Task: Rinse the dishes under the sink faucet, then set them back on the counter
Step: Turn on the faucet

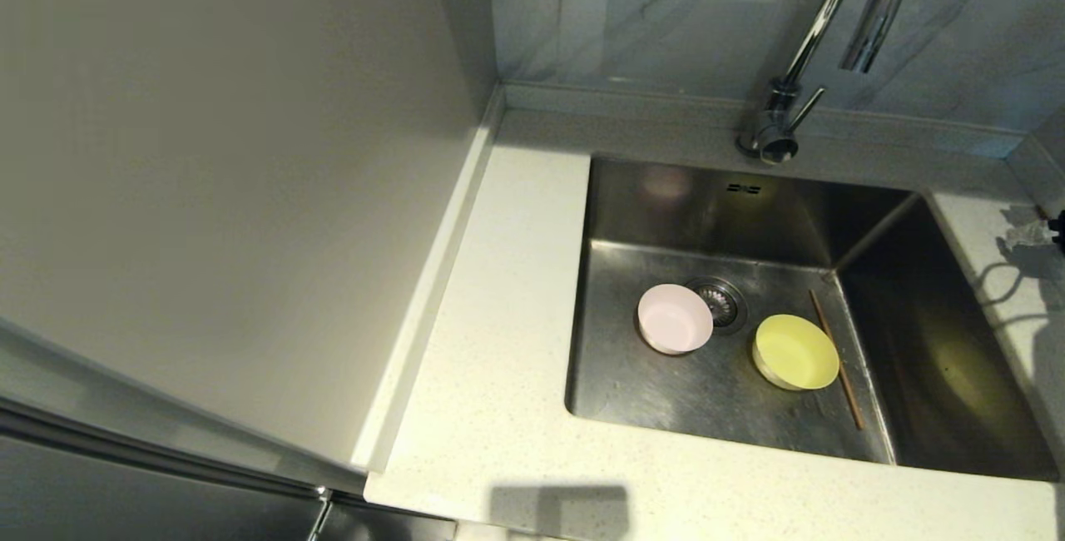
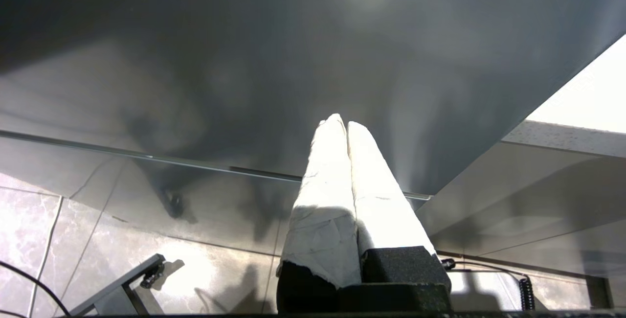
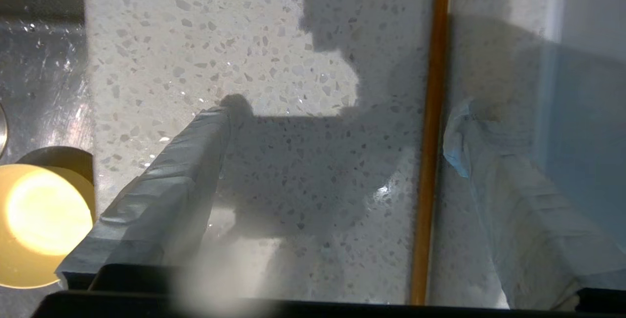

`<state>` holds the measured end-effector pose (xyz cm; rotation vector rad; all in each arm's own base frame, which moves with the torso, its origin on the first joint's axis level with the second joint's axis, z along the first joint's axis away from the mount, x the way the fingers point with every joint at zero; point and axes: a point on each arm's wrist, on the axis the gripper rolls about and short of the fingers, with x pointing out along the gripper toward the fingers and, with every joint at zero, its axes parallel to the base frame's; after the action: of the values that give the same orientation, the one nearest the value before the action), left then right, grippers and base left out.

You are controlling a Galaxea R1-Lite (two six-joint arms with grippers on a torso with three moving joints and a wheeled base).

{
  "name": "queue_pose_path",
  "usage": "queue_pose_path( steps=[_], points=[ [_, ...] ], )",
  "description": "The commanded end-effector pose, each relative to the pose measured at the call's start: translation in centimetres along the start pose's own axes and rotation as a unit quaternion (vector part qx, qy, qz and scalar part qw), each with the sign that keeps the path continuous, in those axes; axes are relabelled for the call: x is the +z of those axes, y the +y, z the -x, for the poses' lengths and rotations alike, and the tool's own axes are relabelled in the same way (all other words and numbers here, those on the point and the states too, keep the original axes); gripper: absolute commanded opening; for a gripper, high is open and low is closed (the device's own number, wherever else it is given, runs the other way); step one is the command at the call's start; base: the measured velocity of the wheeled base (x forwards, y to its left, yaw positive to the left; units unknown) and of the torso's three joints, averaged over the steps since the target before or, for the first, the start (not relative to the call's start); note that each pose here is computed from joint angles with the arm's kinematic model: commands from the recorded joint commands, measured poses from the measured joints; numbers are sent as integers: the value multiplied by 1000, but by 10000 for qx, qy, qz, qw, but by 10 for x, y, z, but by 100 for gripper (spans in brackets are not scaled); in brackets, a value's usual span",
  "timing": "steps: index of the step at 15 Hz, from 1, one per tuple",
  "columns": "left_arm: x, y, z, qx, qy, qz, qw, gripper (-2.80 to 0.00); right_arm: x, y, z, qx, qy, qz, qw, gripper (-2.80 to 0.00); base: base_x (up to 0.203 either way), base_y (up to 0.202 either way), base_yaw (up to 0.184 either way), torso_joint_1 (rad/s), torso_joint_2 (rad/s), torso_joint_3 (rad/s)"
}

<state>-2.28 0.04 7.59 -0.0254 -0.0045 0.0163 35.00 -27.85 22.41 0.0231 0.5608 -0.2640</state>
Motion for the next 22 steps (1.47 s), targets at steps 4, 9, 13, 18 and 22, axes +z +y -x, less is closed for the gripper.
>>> queue_pose_path(
  steps=[4,9,13,18,22],
  points=[
    [0,0,0,2,-17,4,10000,-280,-15,-2,-8,98,451,-153,9988,0,0,0,0,0,0,0],
    [0,0,0,2,-17,4,10000,-280,-22,5,-3,516,831,-97,9952,0,0,0,0,0,0,0],
    [0,0,0,2,-17,4,10000,-280,-20,11,7,1043,805,-106,9912,0,0,0,0,0,0,0],
    [0,0,0,2,-17,4,10000,-280,-12,23,24,1442,734,16,9868,0,0,0,0,0,0,0],
    [0,0,0,2,-17,4,10000,-280,-1,18,21,1224,192,290,9919,0,0,0,0,0,0,0]
  ],
)
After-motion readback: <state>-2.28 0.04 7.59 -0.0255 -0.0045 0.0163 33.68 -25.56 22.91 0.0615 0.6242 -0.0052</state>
